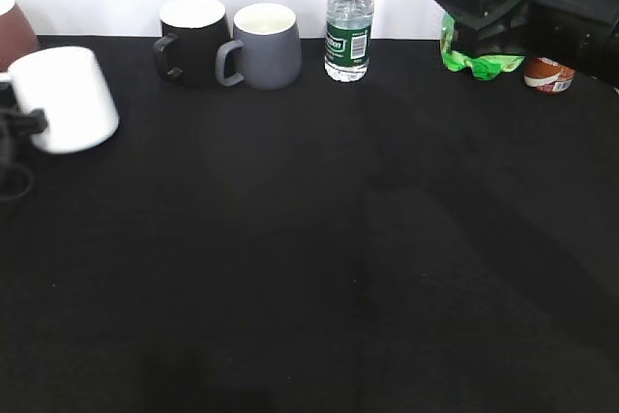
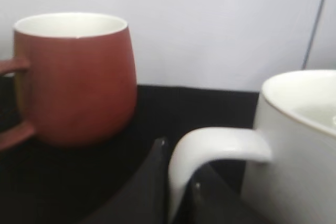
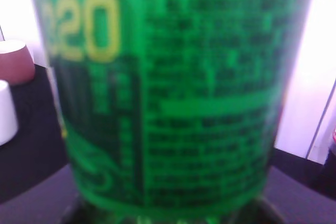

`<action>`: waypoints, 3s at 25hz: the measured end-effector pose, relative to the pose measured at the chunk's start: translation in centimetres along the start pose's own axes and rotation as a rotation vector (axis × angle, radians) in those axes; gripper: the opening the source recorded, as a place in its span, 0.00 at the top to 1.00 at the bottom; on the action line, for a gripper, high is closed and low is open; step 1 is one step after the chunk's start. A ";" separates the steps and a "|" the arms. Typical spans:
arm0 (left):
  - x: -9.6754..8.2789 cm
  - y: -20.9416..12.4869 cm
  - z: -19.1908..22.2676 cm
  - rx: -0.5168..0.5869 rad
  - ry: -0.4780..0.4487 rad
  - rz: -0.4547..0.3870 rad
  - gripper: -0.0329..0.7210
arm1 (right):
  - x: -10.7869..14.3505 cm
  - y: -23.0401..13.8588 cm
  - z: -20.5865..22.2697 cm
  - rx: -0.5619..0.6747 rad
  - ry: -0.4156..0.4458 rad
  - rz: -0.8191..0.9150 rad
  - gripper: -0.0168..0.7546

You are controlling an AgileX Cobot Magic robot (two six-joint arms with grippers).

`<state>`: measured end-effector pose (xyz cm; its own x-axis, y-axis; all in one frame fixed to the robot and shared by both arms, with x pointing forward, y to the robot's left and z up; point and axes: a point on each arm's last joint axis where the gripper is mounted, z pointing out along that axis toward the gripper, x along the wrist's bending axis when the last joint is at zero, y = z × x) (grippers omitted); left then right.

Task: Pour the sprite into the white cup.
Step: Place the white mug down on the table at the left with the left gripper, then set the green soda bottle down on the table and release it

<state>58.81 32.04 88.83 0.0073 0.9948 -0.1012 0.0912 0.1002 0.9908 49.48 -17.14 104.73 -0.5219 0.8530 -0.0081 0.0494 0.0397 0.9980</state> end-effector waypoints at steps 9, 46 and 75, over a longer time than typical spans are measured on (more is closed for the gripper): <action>0.7 -1.4 7.0 -0.148 -0.023 0.010 0.92 | 0.2 -0.1 0.0 0.004 0.027 -0.042 0.49; -1.9 6.0 -6.9 -0.127 -0.125 0.118 0.50 | -1.5 -5.1 3.9 -0.115 -0.095 0.121 0.49; -4.6 15.2 -14.1 -0.434 -0.259 0.180 0.52 | -9.0 -18.1 16.4 -0.124 -0.119 0.017 0.49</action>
<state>46.09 29.19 105.62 0.2352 0.9658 0.1093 -0.3540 -0.0196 0.9351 67.24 -16.98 85.75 -0.4168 0.9090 0.0084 -0.0523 -0.0332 0.9981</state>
